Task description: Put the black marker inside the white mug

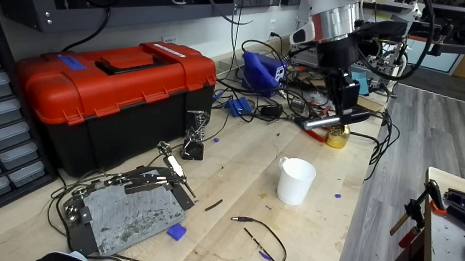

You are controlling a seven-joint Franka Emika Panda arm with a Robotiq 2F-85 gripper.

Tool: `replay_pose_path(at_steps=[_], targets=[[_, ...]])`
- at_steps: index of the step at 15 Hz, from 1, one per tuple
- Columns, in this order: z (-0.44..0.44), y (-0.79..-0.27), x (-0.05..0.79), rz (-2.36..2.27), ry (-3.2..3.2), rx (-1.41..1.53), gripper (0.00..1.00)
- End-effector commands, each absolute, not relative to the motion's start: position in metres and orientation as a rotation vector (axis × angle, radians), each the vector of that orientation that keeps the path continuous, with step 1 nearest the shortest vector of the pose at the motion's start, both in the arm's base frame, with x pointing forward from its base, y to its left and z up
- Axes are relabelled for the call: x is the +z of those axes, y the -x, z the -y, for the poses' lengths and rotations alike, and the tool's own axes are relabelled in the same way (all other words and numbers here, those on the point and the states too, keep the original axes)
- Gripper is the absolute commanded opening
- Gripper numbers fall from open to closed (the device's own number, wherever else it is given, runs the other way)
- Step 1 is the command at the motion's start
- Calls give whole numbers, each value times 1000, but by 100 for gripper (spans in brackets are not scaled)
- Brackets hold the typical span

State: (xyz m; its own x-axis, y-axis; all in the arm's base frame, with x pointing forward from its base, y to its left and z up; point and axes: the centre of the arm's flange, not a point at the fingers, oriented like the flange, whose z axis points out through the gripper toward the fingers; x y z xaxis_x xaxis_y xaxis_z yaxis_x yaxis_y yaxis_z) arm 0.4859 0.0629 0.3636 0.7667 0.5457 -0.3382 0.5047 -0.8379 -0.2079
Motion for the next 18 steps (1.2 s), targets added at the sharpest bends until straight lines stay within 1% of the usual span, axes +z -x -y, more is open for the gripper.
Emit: replay_pose_path(at_steps=[1,9,18], targets=[[-75,-471,366,947,2770,699,6],[-115,-477,350,1129,2688,808,6],[-137,-513,328,1217,2685,902,6]])
